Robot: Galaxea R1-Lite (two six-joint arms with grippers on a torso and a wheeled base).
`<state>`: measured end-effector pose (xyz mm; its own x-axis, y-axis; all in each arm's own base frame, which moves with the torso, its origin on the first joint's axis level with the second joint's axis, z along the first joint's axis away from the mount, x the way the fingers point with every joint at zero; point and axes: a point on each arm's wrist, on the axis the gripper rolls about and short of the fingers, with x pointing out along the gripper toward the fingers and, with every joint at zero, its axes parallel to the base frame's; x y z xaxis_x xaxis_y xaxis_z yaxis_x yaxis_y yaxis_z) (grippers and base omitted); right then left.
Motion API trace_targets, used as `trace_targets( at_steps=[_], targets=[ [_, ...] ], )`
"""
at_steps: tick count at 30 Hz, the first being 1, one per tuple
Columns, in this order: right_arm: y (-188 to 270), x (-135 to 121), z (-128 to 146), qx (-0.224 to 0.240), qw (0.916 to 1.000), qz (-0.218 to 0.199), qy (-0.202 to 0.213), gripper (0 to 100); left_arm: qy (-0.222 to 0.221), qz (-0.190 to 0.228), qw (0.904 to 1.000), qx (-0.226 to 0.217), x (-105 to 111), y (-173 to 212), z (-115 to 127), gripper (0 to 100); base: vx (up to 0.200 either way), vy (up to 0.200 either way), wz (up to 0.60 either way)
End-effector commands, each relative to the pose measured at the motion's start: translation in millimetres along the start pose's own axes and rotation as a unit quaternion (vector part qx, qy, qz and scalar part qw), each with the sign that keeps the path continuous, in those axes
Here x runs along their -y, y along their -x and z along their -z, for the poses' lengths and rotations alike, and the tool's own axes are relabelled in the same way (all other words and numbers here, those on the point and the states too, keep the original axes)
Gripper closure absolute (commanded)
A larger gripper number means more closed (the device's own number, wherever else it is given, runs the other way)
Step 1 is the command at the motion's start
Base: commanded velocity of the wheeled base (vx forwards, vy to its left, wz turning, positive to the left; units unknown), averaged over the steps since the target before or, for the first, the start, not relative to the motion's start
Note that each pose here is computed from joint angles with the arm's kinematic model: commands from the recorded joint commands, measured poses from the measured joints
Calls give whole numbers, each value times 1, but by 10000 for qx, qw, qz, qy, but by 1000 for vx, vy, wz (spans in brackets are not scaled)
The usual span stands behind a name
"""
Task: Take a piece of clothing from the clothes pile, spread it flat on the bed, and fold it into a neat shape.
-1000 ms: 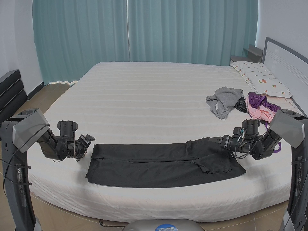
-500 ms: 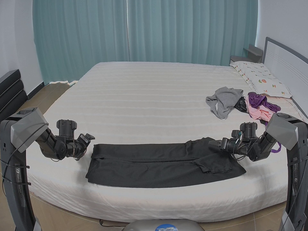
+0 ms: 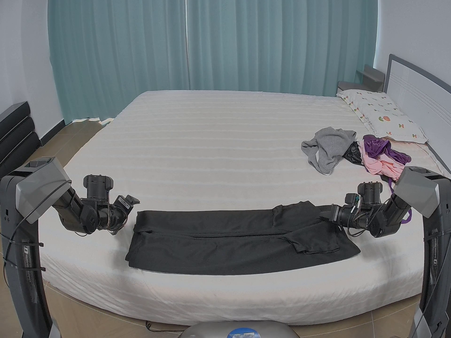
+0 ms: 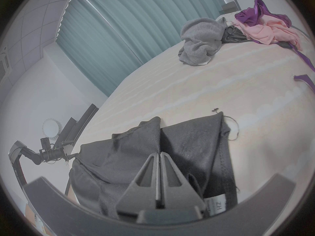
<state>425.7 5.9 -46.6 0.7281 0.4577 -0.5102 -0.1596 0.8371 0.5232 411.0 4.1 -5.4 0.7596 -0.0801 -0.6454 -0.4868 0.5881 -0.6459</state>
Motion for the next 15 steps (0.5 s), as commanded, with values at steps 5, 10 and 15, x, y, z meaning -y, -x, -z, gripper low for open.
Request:
trace_targets(
  at_steps=[5, 10, 15],
  targets=[
    [9, -2, -2, 71, 10000, -43, 7, 100, -1, 0, 10000, 8, 0, 0, 0, 0, 0, 0, 0],
    [12, -2, 0, 54, 10000, -24, -15, 100, -1, 0, 10000, 8, 0, 0, 0, 0, 0, 0, 0],
    [15, -3, 2, -19, 10000, -7, -55, 100, 0, -6, 10000, 4, 0, 0, 0, 0, 0, 0, 0]
  ],
)
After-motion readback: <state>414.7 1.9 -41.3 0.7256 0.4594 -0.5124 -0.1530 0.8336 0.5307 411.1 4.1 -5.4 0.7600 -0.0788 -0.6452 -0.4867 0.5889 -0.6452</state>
